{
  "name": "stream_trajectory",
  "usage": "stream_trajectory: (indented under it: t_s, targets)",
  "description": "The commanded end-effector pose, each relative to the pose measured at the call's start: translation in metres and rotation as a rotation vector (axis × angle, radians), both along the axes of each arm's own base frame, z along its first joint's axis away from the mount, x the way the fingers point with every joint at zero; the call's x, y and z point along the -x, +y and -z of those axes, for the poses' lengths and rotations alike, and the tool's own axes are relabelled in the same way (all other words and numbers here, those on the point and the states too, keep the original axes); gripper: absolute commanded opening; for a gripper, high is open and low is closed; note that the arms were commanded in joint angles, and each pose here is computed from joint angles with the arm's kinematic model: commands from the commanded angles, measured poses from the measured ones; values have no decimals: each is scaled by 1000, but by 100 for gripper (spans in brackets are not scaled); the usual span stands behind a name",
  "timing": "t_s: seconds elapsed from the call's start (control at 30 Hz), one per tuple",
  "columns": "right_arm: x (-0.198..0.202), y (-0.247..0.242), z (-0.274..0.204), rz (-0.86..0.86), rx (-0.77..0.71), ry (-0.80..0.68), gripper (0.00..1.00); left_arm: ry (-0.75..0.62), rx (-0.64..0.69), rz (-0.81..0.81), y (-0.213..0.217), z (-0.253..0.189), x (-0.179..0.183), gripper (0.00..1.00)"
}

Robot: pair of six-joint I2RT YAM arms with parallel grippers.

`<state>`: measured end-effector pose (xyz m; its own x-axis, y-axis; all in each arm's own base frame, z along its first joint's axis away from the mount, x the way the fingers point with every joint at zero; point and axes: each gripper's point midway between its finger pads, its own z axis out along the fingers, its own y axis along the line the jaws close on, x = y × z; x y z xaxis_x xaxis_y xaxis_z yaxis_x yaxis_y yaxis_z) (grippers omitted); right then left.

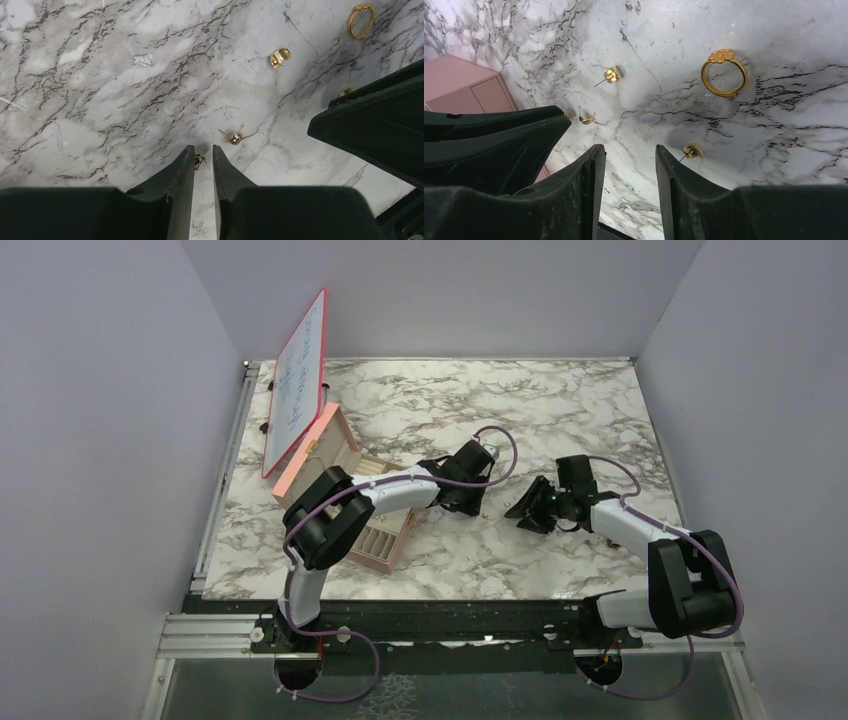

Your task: Organize the mixed jewelry

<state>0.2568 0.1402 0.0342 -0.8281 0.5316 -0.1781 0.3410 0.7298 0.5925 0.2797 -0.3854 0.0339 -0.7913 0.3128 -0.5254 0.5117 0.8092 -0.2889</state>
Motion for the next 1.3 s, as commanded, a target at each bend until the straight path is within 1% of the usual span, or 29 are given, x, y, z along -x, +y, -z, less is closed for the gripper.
stream_trajectory:
  t_s: [0.0, 0.1, 0.3, 0.57, 0.67, 0.73, 0.87, 0.97, 1.07, 1.27]
  targets:
    - [-5, -3, 2, 15, 21, -8, 46, -13, 0, 7, -9, -2, -1, 18]
    - [-6, -3, 1, 16, 20, -12, 46, -19, -11, 1, -8, -1, -2, 14]
    - [-6, -3, -1, 16, 22, -20, 45, -35, -23, -5, -7, -2, -6, 0]
    - [-6, -3, -3, 11, 21, -29, 46, -41, -22, -3, -6, -11, -6, 0]
    - [-6, -3, -3, 9, 20, -28, 45, -39, -8, -13, -7, -19, -5, 14]
    - [-6, -2, -2, 7, 18, -26, 46, -31, 2, -20, -7, -23, -3, 21]
    - [-6, -2, -2, 6, 18, -24, 46, -9, -45, -68, 5, -20, -1, 28]
    - [-6, -2, -1, 6, 17, -25, 46, 1, -70, -81, 12, -16, 2, 32]
    - [-7, -2, 0, 5, 15, -21, 46, 2, -68, -82, 14, -17, 4, 32]
    - [-6, 0, 0, 3, 8, -18, 45, -9, -65, -80, 11, -19, 0, 28]
